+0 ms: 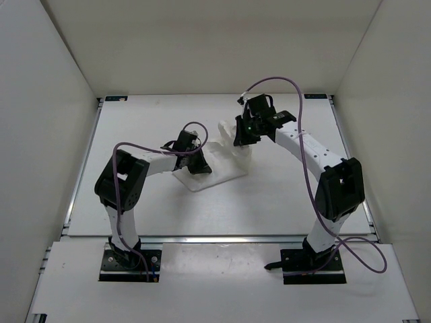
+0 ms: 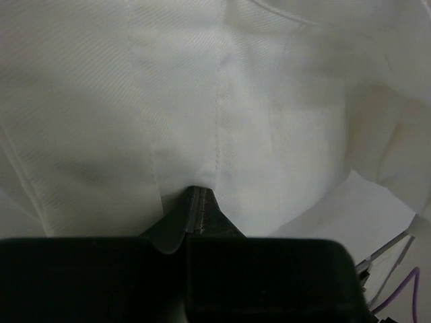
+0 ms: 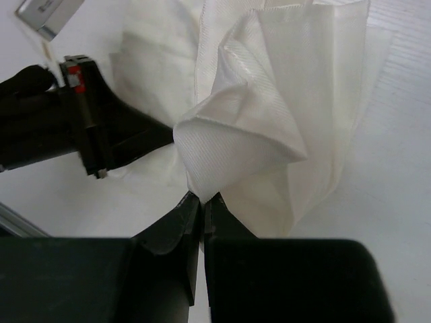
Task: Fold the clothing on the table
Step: Fold the skirt
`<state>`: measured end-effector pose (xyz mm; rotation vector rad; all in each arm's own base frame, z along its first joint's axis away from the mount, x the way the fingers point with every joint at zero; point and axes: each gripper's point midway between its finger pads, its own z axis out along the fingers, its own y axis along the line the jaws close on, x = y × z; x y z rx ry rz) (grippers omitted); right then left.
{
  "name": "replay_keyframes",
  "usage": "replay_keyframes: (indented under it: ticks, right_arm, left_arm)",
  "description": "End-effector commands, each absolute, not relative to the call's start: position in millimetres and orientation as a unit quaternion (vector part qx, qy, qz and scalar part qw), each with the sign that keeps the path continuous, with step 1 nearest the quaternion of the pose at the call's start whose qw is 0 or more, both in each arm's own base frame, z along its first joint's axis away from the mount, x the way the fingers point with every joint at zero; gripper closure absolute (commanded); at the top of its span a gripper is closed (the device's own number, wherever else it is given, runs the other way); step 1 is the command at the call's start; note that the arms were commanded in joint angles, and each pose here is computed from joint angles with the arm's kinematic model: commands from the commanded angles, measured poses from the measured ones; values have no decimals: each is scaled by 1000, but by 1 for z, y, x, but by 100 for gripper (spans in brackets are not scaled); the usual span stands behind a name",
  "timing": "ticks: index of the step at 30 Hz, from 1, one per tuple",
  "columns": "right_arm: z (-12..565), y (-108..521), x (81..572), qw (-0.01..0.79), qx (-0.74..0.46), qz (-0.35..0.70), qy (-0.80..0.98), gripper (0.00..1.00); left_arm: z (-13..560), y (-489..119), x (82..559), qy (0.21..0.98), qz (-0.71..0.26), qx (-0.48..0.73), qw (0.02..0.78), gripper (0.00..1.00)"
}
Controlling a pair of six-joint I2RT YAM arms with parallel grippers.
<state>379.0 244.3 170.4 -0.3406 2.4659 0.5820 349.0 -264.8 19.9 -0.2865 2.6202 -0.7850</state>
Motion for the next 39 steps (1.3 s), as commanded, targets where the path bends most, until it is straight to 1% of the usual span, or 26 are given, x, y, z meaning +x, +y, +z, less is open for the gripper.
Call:
replay_keyframes:
  ticks: [1,5,9,12,13,17,22,24,29,31,32,34,39]
  right_arm:
    - [189,266,376,299,-134,263,908,100]
    - [202,290,364,313,-148,306,887,100]
    - [205,314,349,296,-166,331,881,100]
    - [205,332,335,290,-191,337,875,100]
    - [203,340,330,288,-197,348,870,100]
    - [197,343,322,274,-195,367,867,100]
    - [209,325,344,308,-180,342,869,99]
    - [215,318,352,317,-173,340,868,100]
    - [219,307,369,332,-174,314,873,100]
    - [216,307,369,326,-177,311,875,100]
    - [217,306,371,330,-177,310,874,100]
    - [218,311,370,332,-180,313,871,100]
    - [212,314,369,320,-182,312,876,100]
  left_arm:
    - [19,-278,356,930,-291,-118,190,100]
    - [22,-288,365,924,-306,-126,191,100]
    - [26,-296,373,914,-326,-142,196,100]
    - [23,-298,373,910,-338,-155,184,100]
    - [28,-301,377,904,-349,-153,194,100]
    - [37,-300,375,893,-376,-159,191,100]
    - [65,-268,384,862,-418,-191,215,100]
    - [87,-257,386,848,-444,-190,221,100]
    - [122,-212,392,822,-462,-211,257,100]
    - [129,-197,396,821,-454,-209,275,100]
    - [126,-194,396,828,-444,-211,269,100]
    - [110,-187,392,848,-405,-207,273,100]
    - [73,-194,377,889,-338,-195,239,100]
